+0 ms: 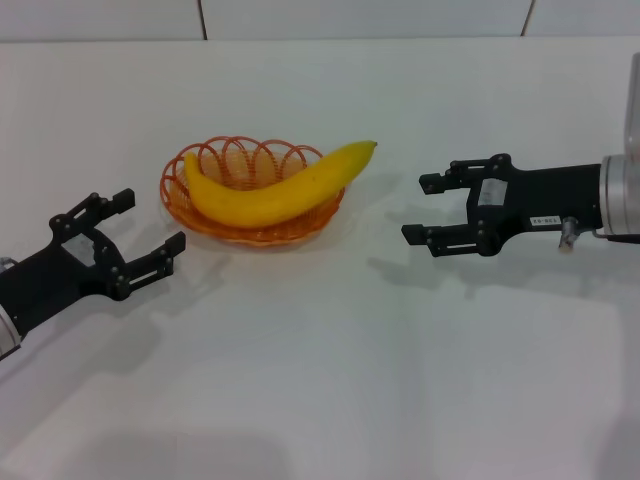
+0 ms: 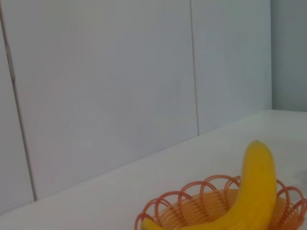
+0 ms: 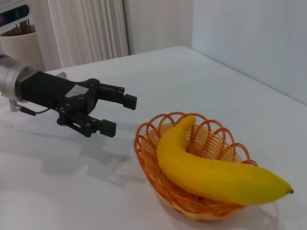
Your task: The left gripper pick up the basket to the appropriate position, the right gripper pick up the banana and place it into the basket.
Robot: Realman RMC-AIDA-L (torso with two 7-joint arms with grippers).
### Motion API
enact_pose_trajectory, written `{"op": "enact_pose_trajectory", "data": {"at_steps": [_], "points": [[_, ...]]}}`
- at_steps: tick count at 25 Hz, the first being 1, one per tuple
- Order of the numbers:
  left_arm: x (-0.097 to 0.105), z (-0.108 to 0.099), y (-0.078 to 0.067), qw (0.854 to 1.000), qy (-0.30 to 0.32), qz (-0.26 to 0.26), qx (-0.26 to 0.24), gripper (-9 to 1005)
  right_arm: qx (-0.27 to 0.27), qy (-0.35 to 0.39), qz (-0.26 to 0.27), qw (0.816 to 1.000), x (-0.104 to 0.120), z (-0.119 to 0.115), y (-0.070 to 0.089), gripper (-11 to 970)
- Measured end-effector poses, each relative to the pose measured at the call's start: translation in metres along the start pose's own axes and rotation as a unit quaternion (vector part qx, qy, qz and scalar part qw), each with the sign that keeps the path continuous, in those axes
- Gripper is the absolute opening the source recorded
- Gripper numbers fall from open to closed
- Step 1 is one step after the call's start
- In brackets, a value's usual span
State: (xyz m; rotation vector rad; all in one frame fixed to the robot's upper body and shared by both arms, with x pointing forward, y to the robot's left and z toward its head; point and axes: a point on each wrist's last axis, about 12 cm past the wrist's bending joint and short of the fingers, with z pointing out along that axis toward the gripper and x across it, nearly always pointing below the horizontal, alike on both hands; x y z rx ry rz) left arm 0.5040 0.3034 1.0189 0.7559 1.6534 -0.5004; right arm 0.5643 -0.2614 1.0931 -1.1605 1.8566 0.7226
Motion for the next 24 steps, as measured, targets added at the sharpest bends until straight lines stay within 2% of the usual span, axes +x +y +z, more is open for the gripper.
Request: {"op": "enact_pose_trajectory", "data": {"at_steps": [24], "points": [[-0.0014,0.0023,0.0011,1.000,0.000,0.003,0.001,879,0.001,0.001,0.000,1.000,0.0008,0.0002,-0.0003,744]]}}
